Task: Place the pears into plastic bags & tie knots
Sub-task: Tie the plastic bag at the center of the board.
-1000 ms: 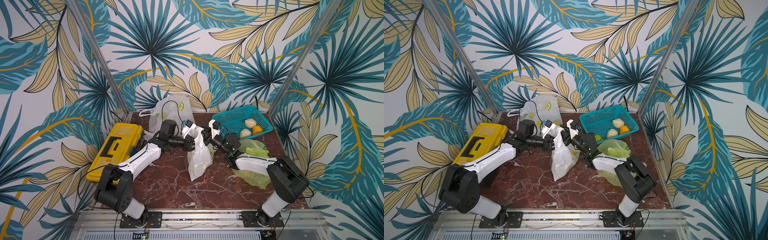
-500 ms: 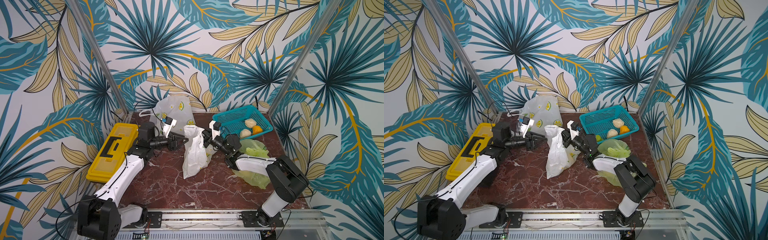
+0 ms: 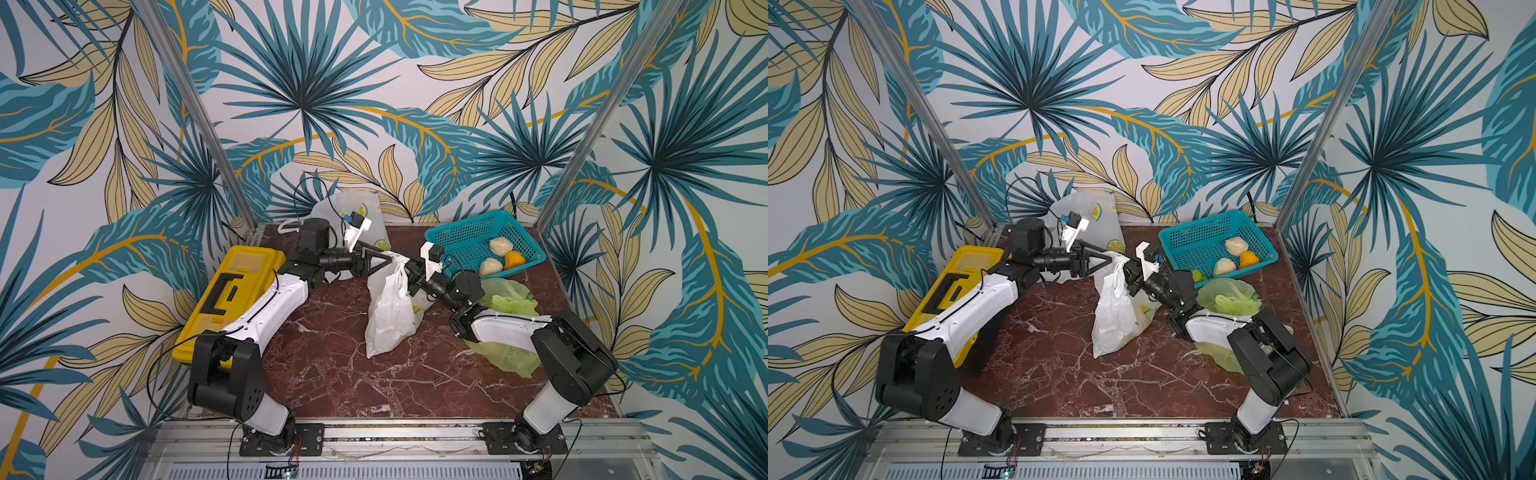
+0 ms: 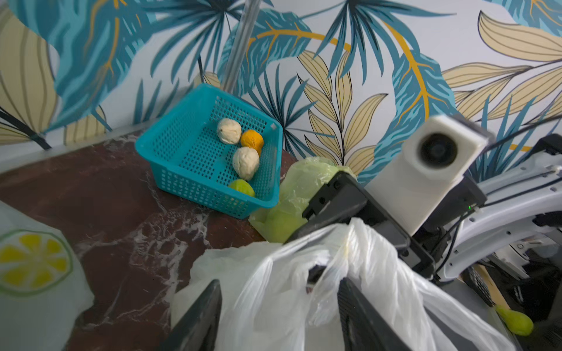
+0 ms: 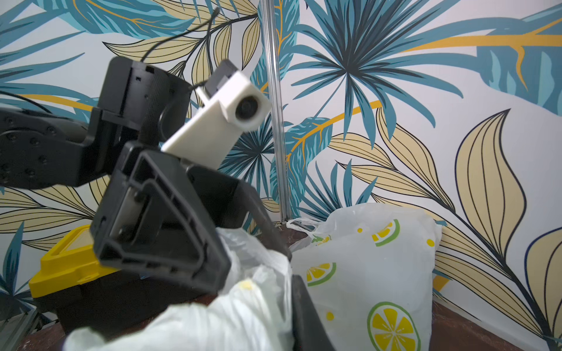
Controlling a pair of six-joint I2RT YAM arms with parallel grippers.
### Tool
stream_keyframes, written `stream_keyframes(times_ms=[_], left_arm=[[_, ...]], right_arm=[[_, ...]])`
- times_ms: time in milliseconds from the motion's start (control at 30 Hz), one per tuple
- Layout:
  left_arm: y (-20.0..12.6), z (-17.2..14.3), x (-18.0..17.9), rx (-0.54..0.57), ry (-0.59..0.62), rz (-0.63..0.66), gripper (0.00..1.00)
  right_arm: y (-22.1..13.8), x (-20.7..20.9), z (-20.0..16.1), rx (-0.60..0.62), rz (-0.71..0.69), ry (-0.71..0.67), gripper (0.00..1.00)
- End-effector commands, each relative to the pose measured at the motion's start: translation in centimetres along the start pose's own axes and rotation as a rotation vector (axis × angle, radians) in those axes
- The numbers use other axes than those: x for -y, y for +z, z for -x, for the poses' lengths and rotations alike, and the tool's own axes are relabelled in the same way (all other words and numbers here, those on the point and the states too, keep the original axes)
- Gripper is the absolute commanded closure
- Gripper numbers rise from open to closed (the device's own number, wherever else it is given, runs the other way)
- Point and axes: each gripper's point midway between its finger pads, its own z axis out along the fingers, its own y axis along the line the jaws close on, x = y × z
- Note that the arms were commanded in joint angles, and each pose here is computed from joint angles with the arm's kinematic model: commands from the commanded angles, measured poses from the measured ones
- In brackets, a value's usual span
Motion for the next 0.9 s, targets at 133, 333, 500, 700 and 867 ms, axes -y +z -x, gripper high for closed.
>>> stream_keyframes(times_ms=[133, 333, 500, 700, 867], left_arm=[[4.2, -3.8, 2.3, -0.099, 0.028, -0.123, 0.42], [3.5, -4.6, 1.7, -0.089, 0.008, -0.107, 0.43], [0.8, -4.5, 0.5, -0.051, -0.047, -0.022, 0.43], [-4.0, -3.9, -0.3, 0.033, -0.113, 0.086, 0.41], [-7.3, -0.1, 1.1, 0.131, -0.045, 0.128, 0.41]], right_arm=[[1.1, -1.5, 3.1, 0.102, 0.095, 0.067, 0.76], [1.1, -0.7, 1.2, 0.086, 0.113, 0.147, 0.72], [1.1, -0.9, 1.1, 0.101, 0.159, 0.192, 0.85], [0.9, -1.3, 1.0, 0.088, 0.188, 0.201, 0.87], [0.8, -1.9, 0.6, 0.072, 0.222, 0.22, 0.89]])
